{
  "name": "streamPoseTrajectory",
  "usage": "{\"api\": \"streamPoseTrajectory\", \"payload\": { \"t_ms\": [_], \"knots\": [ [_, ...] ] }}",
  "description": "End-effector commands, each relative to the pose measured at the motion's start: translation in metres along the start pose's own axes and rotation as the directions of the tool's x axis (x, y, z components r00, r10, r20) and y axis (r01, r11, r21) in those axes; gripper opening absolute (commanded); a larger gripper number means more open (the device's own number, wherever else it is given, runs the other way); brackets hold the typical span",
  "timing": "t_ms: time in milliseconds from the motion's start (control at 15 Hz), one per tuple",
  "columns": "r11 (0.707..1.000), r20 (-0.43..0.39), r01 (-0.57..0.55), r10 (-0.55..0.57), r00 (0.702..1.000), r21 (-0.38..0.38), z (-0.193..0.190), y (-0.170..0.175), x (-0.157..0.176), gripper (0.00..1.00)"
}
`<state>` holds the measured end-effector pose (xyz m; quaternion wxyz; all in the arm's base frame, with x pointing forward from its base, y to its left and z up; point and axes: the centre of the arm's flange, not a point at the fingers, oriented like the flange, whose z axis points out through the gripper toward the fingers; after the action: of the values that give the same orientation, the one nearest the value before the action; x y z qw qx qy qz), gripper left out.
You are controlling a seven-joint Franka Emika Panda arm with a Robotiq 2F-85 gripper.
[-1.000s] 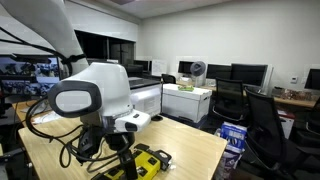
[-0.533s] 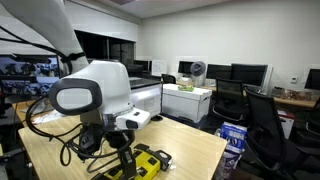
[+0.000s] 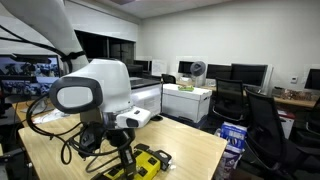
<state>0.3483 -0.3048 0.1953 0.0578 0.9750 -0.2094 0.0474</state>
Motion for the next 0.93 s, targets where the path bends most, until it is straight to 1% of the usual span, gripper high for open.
{"api": "streamPoseTrajectory", "payload": {
  "t_ms": [0,133,200,333,533,667,733,867],
  "knots": [
    [1.0,0.047,0.026,-0.026,0.999,0.003,-0.003,0.006,-0.004,0.07],
    [0.998,0.119,0.065,-0.064,0.991,0.001,-0.006,0.008,0.003,0.07],
    [0.995,0.192,0.102,-0.102,0.976,0.007,-0.008,0.01,0.011,0.07],
    [0.989,0.285,0.147,-0.144,0.948,0.012,-0.011,0.014,0.025,0.07],
    [0.976,0.435,0.217,-0.207,0.876,0.028,-0.021,0.017,0.048,0.07],
    [0.963,0.508,0.263,-0.258,0.822,0.062,-0.028,0.019,0.064,0.07],
    [0.953,0.544,0.289,-0.288,0.788,0.086,-0.03,0.02,0.075,0.07],
    [0.935,0.591,0.329,-0.342,0.731,0.134,-0.027,0.024,0.092,0.07]
  ]
}}
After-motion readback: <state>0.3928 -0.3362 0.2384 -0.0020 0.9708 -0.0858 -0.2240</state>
